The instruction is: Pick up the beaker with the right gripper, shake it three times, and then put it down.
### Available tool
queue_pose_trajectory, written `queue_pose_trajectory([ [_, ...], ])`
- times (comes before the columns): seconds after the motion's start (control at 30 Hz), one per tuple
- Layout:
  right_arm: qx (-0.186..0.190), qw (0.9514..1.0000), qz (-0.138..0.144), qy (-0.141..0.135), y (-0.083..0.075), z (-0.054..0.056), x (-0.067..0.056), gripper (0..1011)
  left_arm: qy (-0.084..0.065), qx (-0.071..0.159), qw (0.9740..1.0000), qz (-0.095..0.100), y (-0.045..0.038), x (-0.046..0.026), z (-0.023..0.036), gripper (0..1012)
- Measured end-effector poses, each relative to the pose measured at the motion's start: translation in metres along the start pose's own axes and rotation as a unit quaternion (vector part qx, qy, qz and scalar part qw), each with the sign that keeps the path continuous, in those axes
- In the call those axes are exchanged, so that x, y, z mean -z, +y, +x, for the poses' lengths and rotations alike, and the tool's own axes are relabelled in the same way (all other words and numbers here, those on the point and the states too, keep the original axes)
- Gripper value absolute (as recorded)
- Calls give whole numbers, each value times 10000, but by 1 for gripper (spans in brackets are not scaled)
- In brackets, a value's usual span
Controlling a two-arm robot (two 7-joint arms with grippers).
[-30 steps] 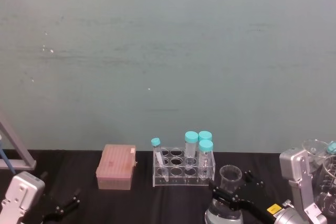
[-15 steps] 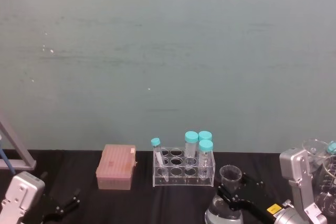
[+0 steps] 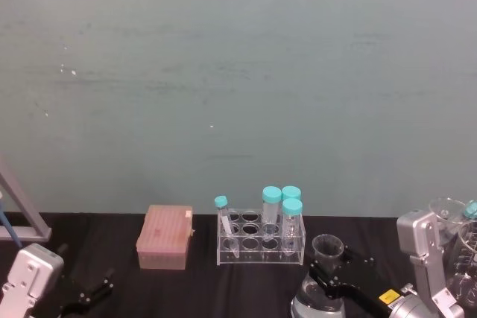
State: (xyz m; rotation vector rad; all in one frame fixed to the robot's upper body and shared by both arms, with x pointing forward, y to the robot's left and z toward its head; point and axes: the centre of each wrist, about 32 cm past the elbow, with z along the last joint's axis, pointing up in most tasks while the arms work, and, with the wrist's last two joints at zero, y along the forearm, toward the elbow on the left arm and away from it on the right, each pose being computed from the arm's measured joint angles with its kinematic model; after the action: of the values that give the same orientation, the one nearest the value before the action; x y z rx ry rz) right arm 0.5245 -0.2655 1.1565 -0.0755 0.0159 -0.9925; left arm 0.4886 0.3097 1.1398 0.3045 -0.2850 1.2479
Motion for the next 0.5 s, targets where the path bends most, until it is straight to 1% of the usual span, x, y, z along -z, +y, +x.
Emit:
queue_pose_trajectory([
  [0.37,-53,10000,10,-11,-23,11,-5,450,0,0,10000,0,0,0,0,1000],
  [0.5,-62,9999,90,37,-42,38,-81,450,0,0,10000,0,0,0,0,1000],
])
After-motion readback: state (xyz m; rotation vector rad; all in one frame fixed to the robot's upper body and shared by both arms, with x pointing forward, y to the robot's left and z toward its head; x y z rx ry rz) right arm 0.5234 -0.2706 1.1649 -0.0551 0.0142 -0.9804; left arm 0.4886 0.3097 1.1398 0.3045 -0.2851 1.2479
